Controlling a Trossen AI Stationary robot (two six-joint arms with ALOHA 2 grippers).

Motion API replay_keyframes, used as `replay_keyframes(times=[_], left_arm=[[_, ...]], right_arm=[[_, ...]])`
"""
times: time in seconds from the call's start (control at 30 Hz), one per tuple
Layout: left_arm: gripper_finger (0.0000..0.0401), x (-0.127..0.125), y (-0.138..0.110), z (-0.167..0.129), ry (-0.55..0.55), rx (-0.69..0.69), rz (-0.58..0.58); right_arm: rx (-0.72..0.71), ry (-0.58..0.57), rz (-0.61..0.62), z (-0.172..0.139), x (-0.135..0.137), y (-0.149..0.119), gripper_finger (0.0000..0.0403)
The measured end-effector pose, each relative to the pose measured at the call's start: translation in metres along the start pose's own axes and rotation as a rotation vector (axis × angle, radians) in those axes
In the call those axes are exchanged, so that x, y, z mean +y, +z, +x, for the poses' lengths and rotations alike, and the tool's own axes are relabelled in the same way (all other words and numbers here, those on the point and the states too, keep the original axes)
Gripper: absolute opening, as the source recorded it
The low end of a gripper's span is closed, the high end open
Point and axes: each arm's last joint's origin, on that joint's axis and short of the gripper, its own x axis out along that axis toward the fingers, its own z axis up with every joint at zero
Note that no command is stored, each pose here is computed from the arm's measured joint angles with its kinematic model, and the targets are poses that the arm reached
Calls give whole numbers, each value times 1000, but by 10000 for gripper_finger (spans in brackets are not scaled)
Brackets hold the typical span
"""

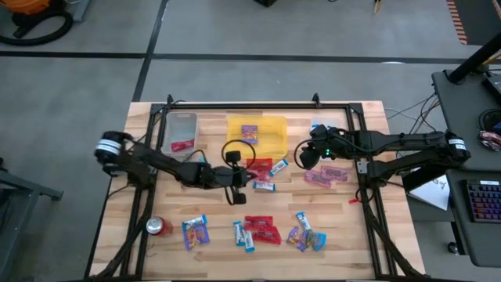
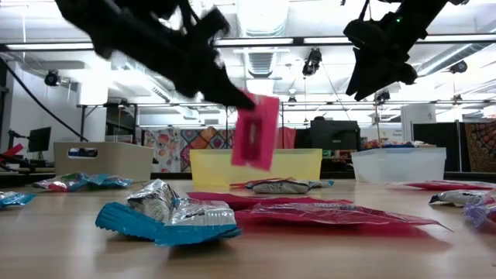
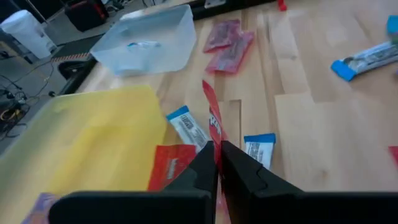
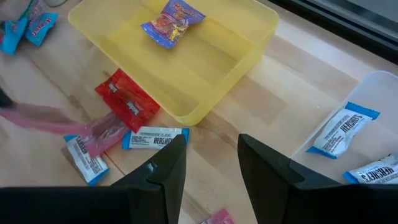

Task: Sort candy
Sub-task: Put the red gummy into the gray bin

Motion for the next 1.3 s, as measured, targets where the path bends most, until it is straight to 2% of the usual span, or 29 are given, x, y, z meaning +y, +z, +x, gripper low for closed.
replay_keyframes(times=[0.33, 0.4, 0.53, 0.73, 0.87, 1.03, 1.3], left_arm=[[0, 38, 31, -80, 20, 30, -66], [0, 48, 30, -98, 94, 80, -55], [0, 74, 21, -134, 332, 245, -47], [0, 111, -3, -174, 548, 432, -148], [0, 129, -15, -186, 643, 496, -207], [0, 142, -21, -188, 682, 539, -241], [0, 154, -27, -183, 632, 599, -297]], right_arm=[[-1, 0, 0, 0, 0, 0, 139], [-1, 0, -1, 0, 0, 0, 139], [-1, -1, 0, 0, 0, 0, 139], [-16, -19, -3, 0, -1, 0, 139], [-16, -20, -4, 0, -1, 0, 139], [-16, -20, -3, 0, -1, 0, 139], [-61, -63, -27, 0, -1, 2, 139]])
